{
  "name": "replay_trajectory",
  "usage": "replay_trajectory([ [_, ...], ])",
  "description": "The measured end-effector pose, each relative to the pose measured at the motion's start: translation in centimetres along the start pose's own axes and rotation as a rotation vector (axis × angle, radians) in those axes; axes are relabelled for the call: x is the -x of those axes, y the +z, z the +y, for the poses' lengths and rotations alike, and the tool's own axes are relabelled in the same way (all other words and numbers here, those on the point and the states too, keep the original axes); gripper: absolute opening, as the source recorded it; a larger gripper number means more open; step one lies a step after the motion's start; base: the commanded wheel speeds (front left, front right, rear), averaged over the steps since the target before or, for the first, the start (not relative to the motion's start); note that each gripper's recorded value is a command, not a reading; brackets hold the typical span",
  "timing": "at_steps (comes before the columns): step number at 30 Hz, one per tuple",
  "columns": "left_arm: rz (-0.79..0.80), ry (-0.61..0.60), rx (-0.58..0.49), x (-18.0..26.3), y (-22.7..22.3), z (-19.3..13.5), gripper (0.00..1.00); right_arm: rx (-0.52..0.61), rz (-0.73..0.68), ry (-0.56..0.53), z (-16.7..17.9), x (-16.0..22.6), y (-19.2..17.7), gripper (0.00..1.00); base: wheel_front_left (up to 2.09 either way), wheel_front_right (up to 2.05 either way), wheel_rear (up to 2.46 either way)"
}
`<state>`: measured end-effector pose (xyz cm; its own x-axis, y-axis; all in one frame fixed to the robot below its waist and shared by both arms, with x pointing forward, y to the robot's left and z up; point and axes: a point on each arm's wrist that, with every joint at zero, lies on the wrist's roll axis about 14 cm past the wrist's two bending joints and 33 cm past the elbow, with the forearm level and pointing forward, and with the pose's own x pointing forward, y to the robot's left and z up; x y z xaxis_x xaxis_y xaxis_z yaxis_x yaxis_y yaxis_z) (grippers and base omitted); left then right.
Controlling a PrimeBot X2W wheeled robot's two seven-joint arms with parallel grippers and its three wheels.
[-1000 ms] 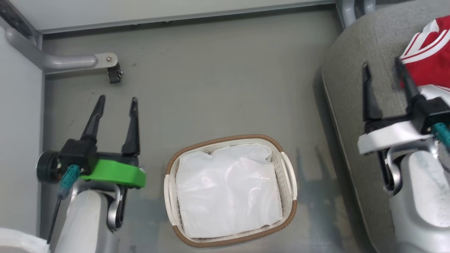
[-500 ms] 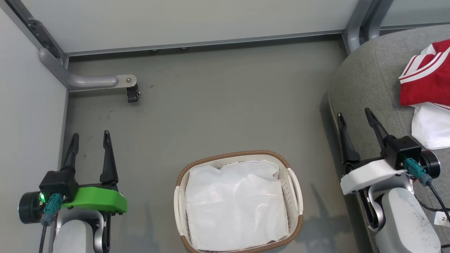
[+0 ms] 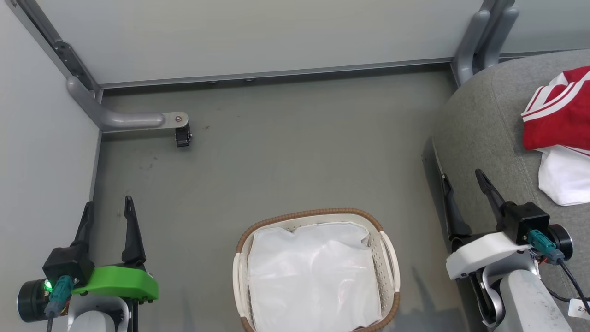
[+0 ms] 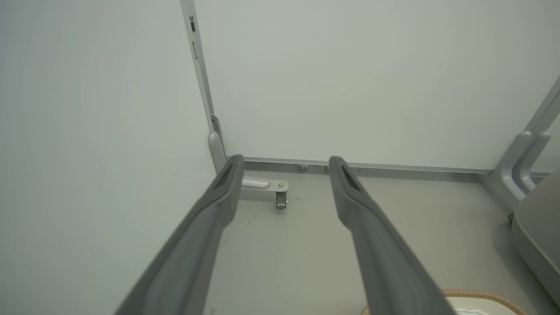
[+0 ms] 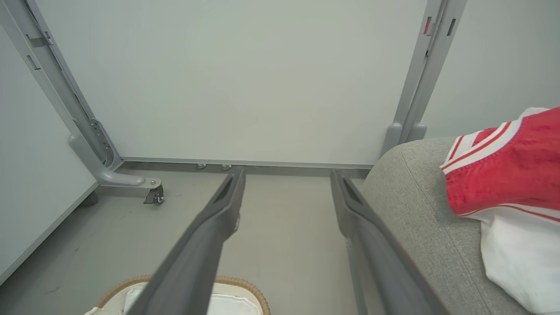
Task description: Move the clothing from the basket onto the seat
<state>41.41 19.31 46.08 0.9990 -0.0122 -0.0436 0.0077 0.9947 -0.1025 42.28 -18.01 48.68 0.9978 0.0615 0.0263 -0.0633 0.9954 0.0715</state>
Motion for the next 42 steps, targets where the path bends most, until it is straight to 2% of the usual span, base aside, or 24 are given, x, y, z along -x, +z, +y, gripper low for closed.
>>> replay_trajectory([
  [9, 0.003, 0.022, 0.055, 1.4, -0.1, 0.4, 1.0, -0.023, 0.012, 0.008, 0.5, 1.0, -0.3, 1.0, 0.0, 0.0, 0.0],
  [35, -0.022, 0.049, 0.091, 3.5, 0.7, 1.2, 1.0, -0.056, 0.019, -0.001, 0.6, 3.2, -0.4, 1.0, 0.0, 0.0, 0.0],
  [36, -0.017, 0.052, 0.097, 3.5, 0.6, 1.2, 0.0, -0.059, 0.023, -0.001, 0.6, 3.2, -0.6, 0.0, 0.0, 0.0, 0.0],
  [42, 0.036, 0.069, 0.143, 3.9, -1.0, 1.2, 0.0, -0.103, 0.088, -0.019, 0.6, 4.0, -2.5, 0.0, 0.0, 0.0, 0.0],
])
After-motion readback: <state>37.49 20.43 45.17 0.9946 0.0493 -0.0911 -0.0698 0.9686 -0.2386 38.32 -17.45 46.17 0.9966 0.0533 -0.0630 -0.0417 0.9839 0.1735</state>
